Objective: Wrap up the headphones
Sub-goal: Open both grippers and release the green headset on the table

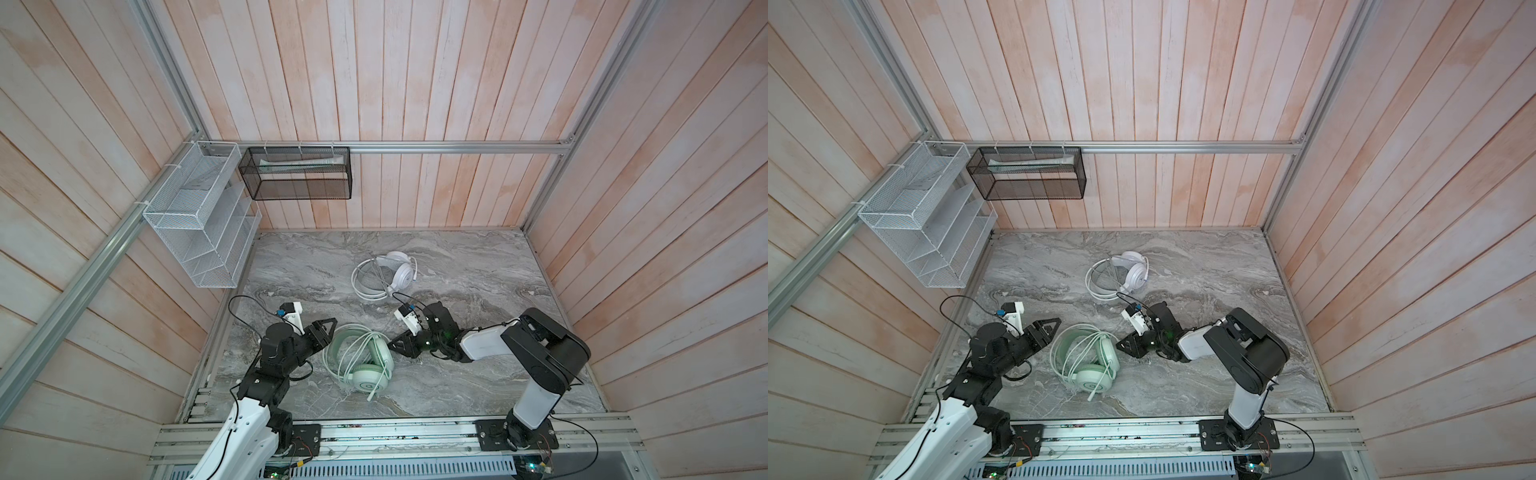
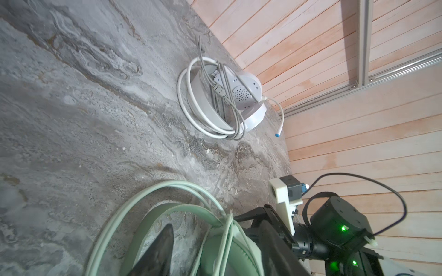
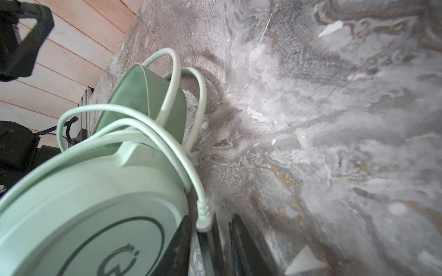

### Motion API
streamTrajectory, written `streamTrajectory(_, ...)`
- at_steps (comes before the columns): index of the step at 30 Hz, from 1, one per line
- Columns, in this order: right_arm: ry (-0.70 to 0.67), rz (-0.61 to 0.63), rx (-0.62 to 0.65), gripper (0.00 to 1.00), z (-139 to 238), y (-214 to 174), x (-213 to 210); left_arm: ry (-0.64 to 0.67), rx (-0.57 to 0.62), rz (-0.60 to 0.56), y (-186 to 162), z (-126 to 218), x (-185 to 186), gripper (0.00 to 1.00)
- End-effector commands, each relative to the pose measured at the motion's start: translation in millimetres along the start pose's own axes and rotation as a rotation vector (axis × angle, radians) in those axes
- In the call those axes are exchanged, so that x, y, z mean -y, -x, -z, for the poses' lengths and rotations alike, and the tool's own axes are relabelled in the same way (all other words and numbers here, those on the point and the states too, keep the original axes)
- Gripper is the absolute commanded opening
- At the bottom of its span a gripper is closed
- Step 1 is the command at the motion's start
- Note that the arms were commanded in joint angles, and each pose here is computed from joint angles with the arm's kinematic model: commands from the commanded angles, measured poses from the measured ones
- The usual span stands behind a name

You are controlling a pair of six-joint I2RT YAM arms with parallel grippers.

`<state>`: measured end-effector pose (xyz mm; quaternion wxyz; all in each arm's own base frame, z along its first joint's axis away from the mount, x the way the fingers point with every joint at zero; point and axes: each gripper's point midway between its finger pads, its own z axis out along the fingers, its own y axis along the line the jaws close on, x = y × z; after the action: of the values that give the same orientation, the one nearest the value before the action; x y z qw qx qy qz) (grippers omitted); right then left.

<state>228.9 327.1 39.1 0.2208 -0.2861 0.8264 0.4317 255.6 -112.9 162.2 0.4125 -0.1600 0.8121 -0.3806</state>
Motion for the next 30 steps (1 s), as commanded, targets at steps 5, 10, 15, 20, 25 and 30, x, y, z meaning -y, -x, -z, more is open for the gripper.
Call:
streamTrajectory(5, -0.061, 0.008, 0.021, 0.44, 19.4, 9.2, -6.2, 0.068, 0.097, -0.040, 25.8, 19.1, 5.6, 0.58)
streamTrajectory(10, -0.155, 0.040, 0.085, 0.52, 54.1, 27.7, -15.5, 0.099, 0.133, -0.008, 33.7, 23.2, 3.2, 0.73)
streamTrajectory(15, -0.446, 0.058, 0.276, 0.73, 126.3, 70.7, -9.5, 0.163, 0.187, 0.006, 51.6, 24.8, 1.0, 0.98)
streamTrajectory(20, -0.753, 0.068, 0.610, 1.00, 233.1, 117.0, -12.5, 0.293, 0.332, -0.068, 90.7, 31.6, -5.1, 0.99)
streamTrajectory(25, -1.064, 0.064, 0.899, 0.99, 319.7, 127.6, -4.4, 0.264, 0.558, -0.200, 131.1, 47.1, 12.7, 0.99)
streamTrajectory(30, -1.221, -0.008, 1.013, 0.99, 345.0, 116.9, 24.7, 0.465, 0.651, -0.448, 152.9, 38.1, -12.4, 0.99)
